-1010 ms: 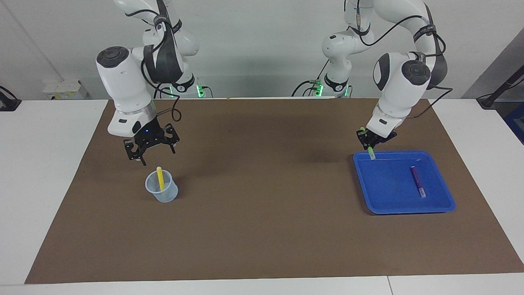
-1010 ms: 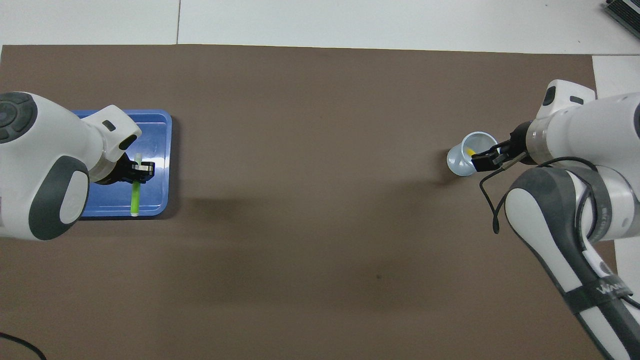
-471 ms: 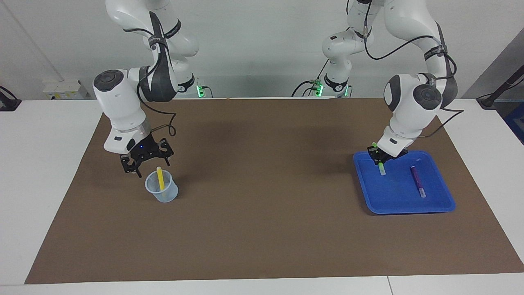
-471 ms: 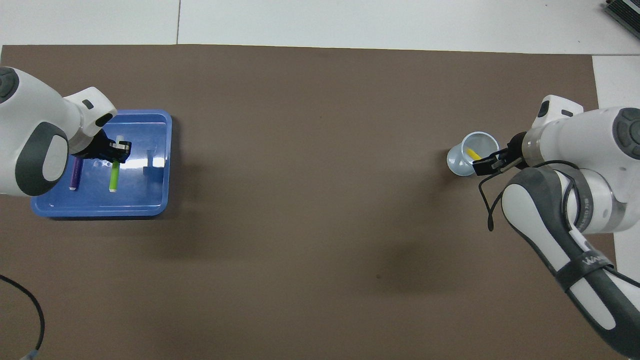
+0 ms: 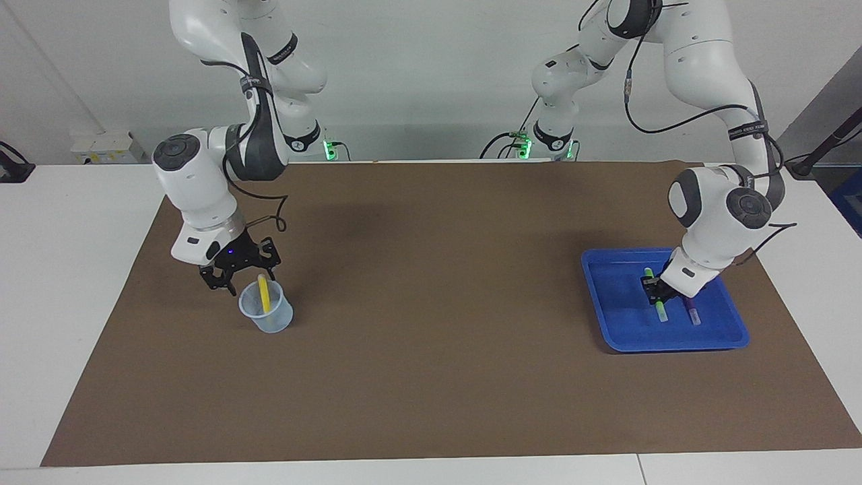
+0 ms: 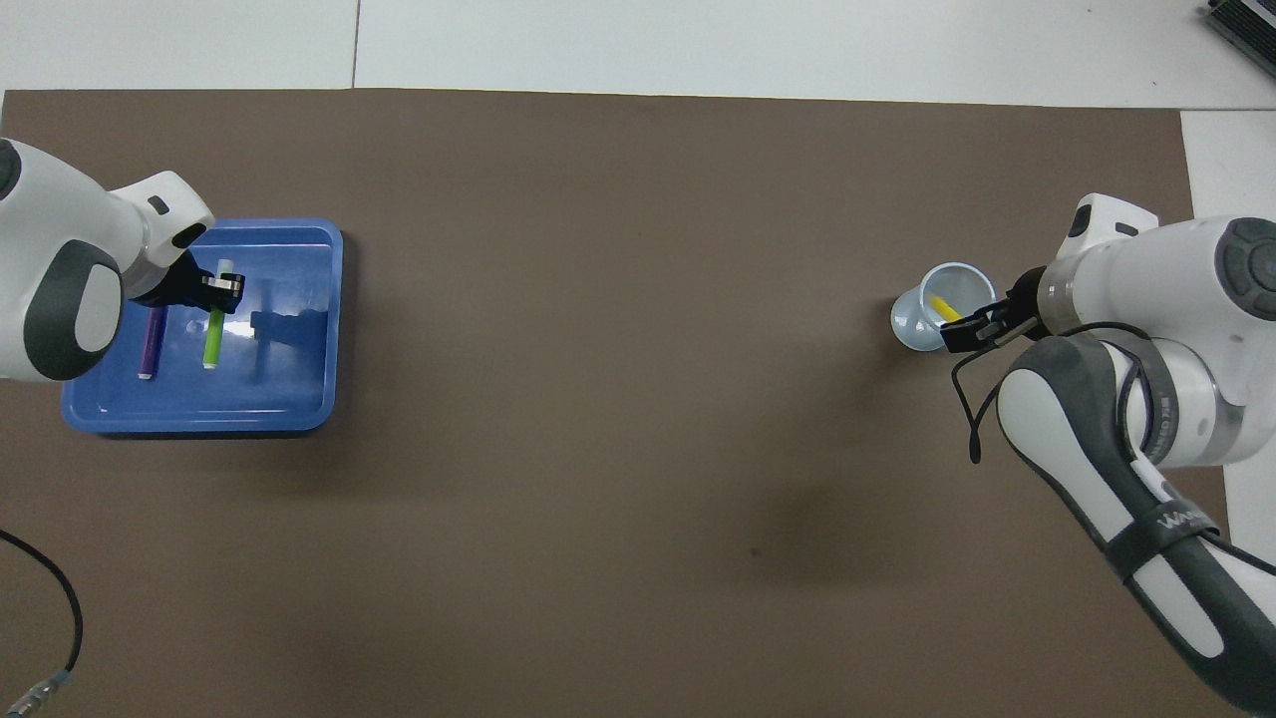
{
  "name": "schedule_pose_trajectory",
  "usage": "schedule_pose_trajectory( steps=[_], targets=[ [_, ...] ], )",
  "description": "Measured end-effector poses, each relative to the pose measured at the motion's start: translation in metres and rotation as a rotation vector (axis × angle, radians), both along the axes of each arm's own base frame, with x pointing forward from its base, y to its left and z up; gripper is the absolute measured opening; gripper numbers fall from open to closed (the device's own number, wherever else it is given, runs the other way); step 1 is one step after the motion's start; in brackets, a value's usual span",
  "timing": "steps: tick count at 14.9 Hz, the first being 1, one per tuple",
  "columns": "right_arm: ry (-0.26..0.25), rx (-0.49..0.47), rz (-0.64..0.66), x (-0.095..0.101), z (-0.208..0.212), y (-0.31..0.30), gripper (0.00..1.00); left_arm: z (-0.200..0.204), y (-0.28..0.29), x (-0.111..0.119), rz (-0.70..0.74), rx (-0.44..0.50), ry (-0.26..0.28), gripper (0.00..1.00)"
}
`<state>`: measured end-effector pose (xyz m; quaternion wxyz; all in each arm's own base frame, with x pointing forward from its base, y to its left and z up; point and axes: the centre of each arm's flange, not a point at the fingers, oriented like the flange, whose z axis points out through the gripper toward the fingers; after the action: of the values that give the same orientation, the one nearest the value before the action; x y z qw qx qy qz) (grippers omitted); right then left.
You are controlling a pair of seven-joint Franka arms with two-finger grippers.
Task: Right arm passes pens to left for tray arrangement
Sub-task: 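Release the highlighter in the tray with the left gripper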
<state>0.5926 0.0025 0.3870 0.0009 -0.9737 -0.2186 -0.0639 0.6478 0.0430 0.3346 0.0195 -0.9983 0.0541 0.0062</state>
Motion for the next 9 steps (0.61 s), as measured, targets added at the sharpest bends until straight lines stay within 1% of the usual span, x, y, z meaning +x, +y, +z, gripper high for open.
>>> schedule_pose_trajectory(
  steps=[2,3,4,5,7,8,9],
  targets=[
    [0.001,0.0,-0.002,0.0,0.0,0.0,0.72,-0.006,0.0,-0.001,-0.005,0.004,0.002,0.18],
    [0.001,0.0,-0.002,0.0,0.0,0.0,0.71,-0.009,0.0,-0.003,-0.007,0.004,0.008,0.18],
    [0.001,0.0,-0.002,0.0,0.0,0.0,0.65,-0.014,0.001,-0.005,-0.007,0.004,0.014,0.18],
    [0.001,0.0,-0.002,0.0,0.0,0.0,0.65,-0.017,0.001,-0.007,-0.007,0.003,0.016,0.18],
    [0.002,0.0,-0.002,0.0,0.0,0.0,0.51,-0.022,0.004,-0.009,-0.004,0.0,0.003,0.18],
    [0.002,0.0,-0.002,0.0,0.0,0.0,0.51,-0.025,0.008,-0.01,0.0,-0.001,-0.004,0.18],
    [0.002,0.0,-0.002,0.0,0.0,0.0,0.44,-0.027,0.011,-0.011,0.004,0.0,-0.006,0.18]
  ],
)
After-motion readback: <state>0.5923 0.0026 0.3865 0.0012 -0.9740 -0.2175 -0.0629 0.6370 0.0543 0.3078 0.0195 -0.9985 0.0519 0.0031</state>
